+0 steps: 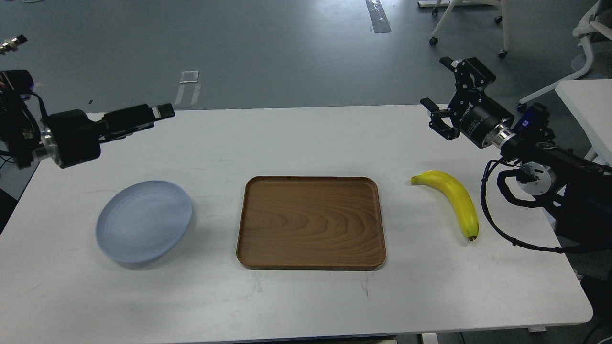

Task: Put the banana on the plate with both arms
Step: 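Move the left gripper down to the edge of the light blue plate, then grasp the plate rim with the left gripper and lift it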

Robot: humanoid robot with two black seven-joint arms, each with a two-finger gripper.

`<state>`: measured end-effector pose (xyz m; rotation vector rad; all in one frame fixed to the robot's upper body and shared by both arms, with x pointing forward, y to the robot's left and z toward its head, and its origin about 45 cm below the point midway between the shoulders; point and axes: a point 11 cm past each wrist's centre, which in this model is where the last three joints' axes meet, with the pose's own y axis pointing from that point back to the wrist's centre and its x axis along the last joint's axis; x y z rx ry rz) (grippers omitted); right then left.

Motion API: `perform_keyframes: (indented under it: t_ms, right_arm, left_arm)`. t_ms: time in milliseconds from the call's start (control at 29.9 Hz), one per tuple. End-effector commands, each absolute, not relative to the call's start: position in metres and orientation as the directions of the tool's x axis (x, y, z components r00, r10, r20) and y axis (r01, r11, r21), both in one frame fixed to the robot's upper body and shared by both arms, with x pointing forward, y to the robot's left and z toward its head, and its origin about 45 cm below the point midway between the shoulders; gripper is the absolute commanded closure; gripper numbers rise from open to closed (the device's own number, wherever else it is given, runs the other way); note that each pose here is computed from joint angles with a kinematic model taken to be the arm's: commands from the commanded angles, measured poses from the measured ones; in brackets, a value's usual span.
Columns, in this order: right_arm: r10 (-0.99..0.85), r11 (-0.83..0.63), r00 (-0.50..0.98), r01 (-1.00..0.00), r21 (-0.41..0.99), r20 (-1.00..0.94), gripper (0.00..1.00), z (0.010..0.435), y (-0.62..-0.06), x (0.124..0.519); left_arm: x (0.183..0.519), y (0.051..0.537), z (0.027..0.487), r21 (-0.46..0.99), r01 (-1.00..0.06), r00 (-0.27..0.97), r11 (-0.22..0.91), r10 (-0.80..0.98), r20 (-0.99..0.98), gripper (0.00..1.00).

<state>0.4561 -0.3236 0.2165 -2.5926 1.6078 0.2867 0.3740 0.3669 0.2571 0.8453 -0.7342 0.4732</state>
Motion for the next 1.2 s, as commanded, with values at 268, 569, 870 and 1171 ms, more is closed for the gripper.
perform_keyframes:
  t_ms: [268, 569, 870, 1171]
  right_arm:
    - [-0.879, -0.447, 0.432, -0.894, 0.033, -0.201, 0.0, 0.216, -0.323, 0.456]
    - [-0.88, -0.446, 0.43, -0.895, 0.036, -0.201, 0.0, 0.215, -0.325, 0.455]
    - [-0.879, -0.447, 0.431, -0.894, 0.036, -0.202, 0.0, 0.214, -0.324, 0.455]
    - [-0.879, -0.446, 0.431, -0.894, 0.036, -0.203, 0.0, 0.214, -0.324, 0.455]
  left_arm:
    - [0.336, 0.463, 0.173, 0.716, -0.636, 0.715, 0.287, -0.127, 0.687, 0.0]
    - [0.311, 0.476, 0.138, 0.752, -0.607, 0.773, 0.257, -0.029, 0.634, 0.02]
    - [0.308, 0.475, 0.127, 0.754, -0.605, 0.782, 0.256, 0.011, 0.624, 0.21]
    - [0.308, 0.474, 0.126, 0.749, -0.609, 0.781, 0.261, 0.038, 0.623, 0.99]
